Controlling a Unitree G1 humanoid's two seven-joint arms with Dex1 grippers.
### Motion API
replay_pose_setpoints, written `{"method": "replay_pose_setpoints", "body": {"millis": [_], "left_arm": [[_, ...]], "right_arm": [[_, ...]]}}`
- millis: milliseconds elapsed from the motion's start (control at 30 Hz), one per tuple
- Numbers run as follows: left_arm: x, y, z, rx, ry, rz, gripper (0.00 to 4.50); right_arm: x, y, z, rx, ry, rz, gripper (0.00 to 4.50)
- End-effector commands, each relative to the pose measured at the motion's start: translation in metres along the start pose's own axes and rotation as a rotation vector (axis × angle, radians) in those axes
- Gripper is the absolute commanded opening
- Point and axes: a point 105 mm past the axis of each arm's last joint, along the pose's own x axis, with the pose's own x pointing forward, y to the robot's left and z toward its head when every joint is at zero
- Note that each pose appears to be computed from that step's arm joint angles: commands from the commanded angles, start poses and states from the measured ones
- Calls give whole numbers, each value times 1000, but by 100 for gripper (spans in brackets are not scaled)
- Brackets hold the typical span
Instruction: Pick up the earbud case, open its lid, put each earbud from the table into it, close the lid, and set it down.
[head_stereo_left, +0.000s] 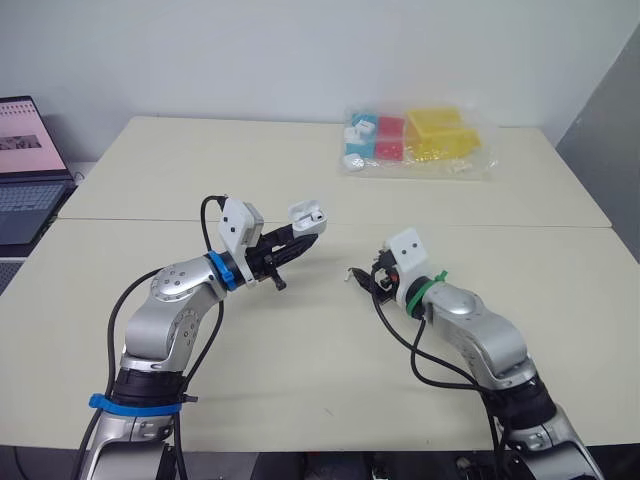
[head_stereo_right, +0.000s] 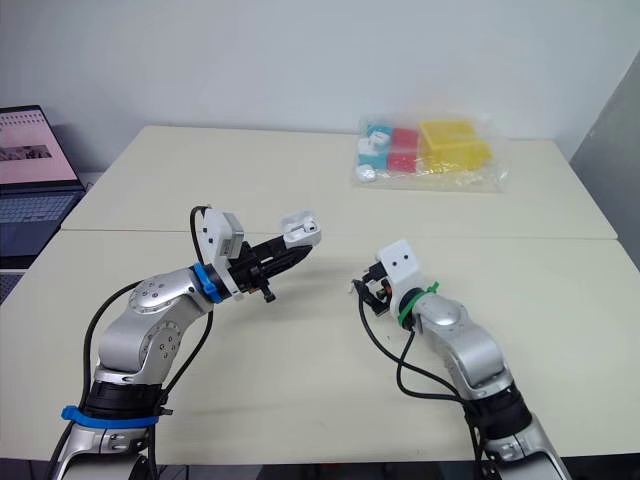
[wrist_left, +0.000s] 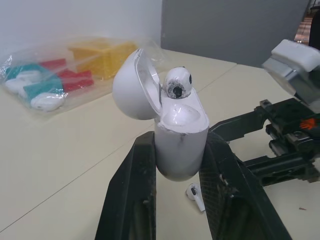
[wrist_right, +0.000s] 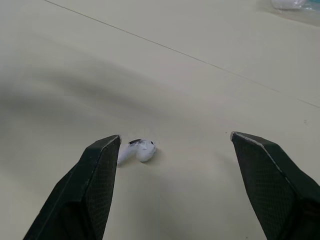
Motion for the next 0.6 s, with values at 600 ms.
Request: {"method": "replay_pose_setpoints", "body": {"millis": [600], "left_arm": [[2,-9,11,33,-40,-29,80]], "right_arm": [[12,-3,3,-68,9,-62,370]]}}
